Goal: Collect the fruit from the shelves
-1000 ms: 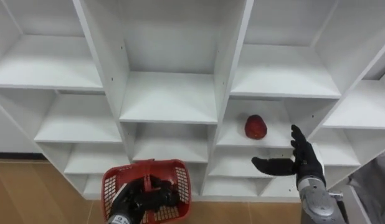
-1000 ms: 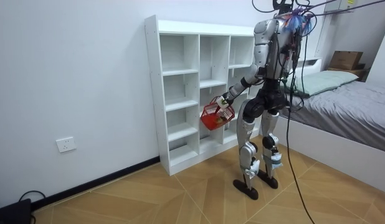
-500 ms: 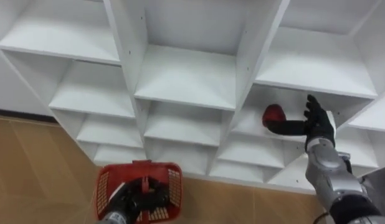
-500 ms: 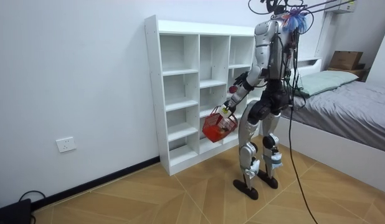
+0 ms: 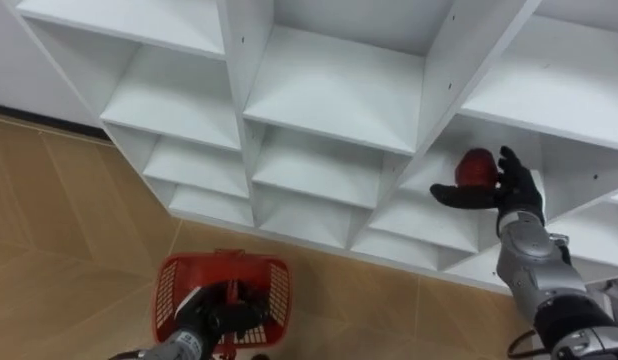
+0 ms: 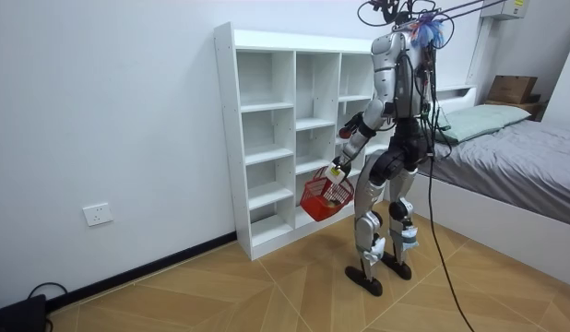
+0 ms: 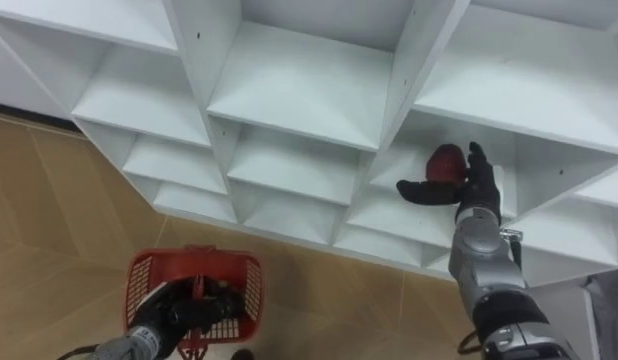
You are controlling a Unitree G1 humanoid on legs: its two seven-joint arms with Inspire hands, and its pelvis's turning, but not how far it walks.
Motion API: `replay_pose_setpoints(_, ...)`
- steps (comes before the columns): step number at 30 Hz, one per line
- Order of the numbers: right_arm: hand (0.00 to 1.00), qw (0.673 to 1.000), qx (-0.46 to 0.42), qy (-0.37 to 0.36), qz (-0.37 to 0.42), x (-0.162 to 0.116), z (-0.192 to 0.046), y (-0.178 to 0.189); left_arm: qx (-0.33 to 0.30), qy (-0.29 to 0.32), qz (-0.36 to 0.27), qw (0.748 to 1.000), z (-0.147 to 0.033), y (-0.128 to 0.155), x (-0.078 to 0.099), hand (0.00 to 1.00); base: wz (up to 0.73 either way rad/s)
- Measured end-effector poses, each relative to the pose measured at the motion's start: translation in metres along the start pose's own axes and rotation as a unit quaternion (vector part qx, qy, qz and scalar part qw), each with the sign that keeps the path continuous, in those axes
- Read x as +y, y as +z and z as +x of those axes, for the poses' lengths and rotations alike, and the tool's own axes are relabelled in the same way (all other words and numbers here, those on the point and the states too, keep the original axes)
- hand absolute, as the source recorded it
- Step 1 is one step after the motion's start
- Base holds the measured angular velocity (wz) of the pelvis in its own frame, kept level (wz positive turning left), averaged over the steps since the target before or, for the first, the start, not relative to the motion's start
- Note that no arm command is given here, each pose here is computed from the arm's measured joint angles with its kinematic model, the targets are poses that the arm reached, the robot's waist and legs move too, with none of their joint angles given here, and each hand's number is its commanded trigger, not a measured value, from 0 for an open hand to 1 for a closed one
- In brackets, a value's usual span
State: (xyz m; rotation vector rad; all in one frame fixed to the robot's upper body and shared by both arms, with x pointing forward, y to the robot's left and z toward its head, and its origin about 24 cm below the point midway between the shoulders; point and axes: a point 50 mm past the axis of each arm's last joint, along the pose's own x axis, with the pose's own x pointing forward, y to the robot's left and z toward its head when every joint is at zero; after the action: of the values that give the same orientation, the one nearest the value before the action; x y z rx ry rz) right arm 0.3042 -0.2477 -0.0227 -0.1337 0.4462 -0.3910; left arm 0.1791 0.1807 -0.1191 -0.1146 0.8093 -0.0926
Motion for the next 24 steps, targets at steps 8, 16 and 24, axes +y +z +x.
replay_pose_setpoints(8, 0.0, 0.999, -0.009, -0.003, -0.035, -0.001, 0.002, 0.005, 0.006, -0.009, 0.011, 1.0, 0.006, 0.003, -0.005, 1.0, 0.01)
replay_pose_setpoints(16, 0.0, 0.999, -0.019, -0.009, -0.05, -0.002, 0.003, 0.008, 0.014, -0.019, 0.024, 0.999, 0.011, 0.006, -0.011, 1.0, -0.05)
replay_pose_setpoints(24, 0.0, 0.998, -0.021, -0.01, -0.057, -0.002, 0.004, 0.009, 0.014, -0.021, 0.022, 0.999, 0.012, 0.006, -0.013, 1.0, -0.03)
